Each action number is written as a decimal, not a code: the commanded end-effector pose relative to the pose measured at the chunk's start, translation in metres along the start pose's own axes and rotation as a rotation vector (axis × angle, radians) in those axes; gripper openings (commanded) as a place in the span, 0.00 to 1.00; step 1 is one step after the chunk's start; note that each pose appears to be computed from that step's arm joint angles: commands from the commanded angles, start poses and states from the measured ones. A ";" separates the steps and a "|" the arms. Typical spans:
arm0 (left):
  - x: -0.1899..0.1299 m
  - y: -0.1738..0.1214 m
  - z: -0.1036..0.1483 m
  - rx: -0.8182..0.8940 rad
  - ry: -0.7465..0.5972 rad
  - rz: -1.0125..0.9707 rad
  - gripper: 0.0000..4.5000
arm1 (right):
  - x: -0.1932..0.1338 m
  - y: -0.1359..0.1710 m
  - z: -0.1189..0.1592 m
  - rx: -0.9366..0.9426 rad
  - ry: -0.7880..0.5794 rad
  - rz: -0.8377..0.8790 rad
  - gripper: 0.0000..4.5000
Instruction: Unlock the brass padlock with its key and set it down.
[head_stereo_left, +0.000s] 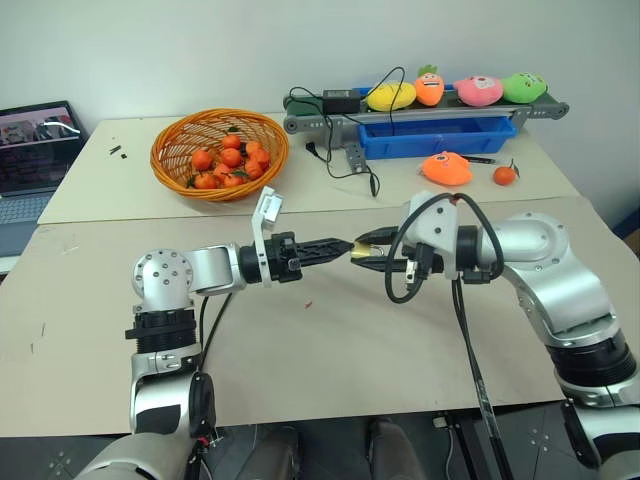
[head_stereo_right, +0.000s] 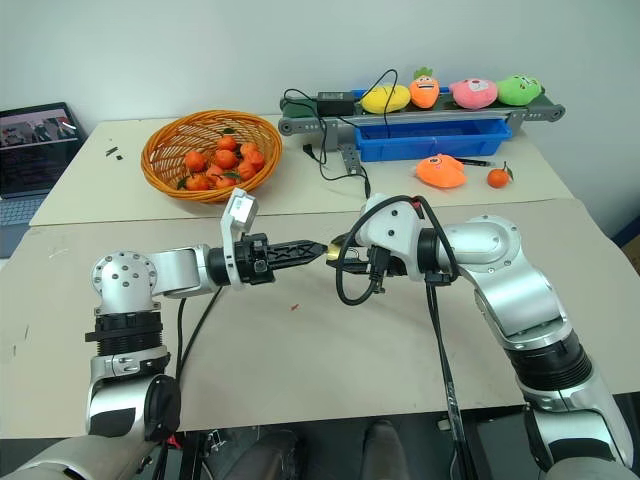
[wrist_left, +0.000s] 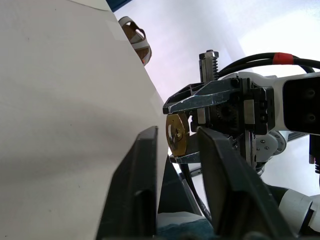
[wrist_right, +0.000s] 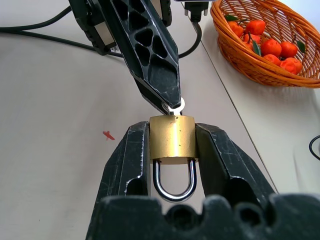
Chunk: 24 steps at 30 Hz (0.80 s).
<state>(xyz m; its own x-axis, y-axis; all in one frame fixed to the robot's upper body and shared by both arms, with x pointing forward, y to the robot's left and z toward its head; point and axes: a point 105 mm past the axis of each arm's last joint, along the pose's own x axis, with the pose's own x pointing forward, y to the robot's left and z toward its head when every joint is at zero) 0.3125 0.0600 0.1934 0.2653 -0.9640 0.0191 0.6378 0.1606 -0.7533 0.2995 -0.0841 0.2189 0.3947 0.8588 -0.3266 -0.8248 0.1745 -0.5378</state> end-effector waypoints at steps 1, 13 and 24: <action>-0.001 -0.012 0.004 0.024 -0.018 -0.061 0.03 | -0.006 -0.006 0.013 -0.053 -0.020 -0.035 0.21; -0.001 -0.022 -0.001 0.210 0.008 -0.056 0.03 | -0.006 -0.007 0.012 -0.037 -0.017 -0.037 0.21; 0.001 -0.016 -0.028 0.579 0.154 -0.045 0.03 | -0.007 -0.008 0.014 -0.026 -0.020 -0.039 0.21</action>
<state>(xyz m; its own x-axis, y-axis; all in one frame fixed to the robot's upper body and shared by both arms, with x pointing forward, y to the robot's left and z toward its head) 0.2974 0.0629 0.1913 0.2423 -0.9678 -0.0681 0.9132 0.2512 -0.3208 0.2939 -0.0782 0.2143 0.3529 0.8684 -0.3484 -0.8518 0.1441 -0.5037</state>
